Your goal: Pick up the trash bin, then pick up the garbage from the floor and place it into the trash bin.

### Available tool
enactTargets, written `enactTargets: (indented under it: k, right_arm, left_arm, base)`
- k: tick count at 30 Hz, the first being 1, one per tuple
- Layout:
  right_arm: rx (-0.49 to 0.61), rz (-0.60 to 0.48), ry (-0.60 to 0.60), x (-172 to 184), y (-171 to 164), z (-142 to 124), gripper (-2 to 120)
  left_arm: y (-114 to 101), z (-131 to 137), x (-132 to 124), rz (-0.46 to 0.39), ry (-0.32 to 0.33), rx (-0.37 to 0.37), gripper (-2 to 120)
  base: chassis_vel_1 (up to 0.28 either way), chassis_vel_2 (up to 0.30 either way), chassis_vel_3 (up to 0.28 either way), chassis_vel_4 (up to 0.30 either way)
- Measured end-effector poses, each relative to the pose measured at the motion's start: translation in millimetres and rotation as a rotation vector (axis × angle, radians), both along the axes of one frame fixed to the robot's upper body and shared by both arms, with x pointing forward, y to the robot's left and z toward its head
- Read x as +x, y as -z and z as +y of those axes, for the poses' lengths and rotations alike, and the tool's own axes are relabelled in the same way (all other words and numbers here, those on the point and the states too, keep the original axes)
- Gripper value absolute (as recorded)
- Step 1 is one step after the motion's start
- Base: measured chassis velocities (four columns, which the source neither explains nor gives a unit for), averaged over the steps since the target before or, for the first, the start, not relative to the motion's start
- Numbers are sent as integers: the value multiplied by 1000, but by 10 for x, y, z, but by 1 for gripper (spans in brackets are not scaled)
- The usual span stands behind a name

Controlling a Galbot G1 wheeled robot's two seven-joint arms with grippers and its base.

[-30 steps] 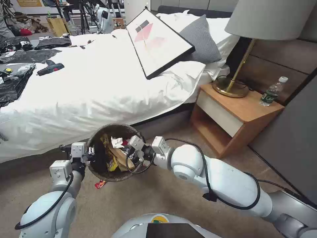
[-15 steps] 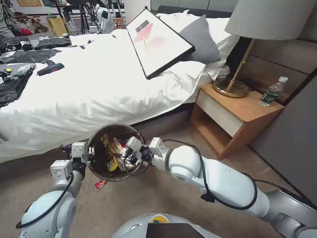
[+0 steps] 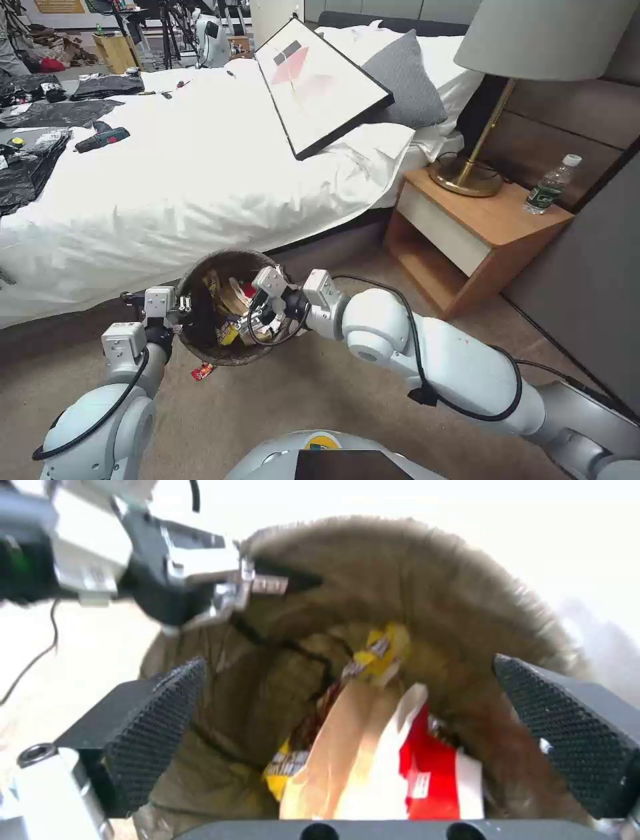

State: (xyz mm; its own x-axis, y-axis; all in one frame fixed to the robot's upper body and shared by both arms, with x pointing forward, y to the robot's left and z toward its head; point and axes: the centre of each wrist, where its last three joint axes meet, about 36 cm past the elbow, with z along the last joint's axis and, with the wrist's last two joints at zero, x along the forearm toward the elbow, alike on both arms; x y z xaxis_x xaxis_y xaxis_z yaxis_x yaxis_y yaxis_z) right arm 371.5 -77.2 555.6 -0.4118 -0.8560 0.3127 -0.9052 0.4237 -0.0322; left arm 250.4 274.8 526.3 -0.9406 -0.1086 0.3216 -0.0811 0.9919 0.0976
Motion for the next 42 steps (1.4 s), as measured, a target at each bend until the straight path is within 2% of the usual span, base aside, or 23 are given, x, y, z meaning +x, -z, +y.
enactTargets:
  k: [11,15,19,28,29,35,42]
  right_arm:
    - [102,-37,30,-10,-358,-213,100]
    - [159,-75,76,13,-568,-421,100]
    - [184,-96,135,45,-619,-589,100]
    - [219,-115,276,63,-525,-807,100]
    - [239,-115,330,34,-430,-886,100]
    - [251,-99,412,-84,-242,-1087,100]
    - [263,-154,558,-239,-53,-1381,100]
  left_arm:
    - [1,5,1,-1,-3,-1,3]
    - [-2,9,3,-2,-4,0,3]
    - [-2,12,2,-2,-6,0,3]
    - [-14,17,-6,-4,-7,-1,3]
    - [-25,21,-15,-6,-8,-1,3]
    - [-44,27,-32,-8,-10,-1,3]
    - [-49,30,-40,-6,-11,-1,3]
  base:
    - [0,0,0,0]
    - [0,0,0,0]
    - [0,0,0,0]
    - [0,0,0,0]
    - [0,0,0,0]
    - [0,0,0,0]
    - [0,0,0,0]
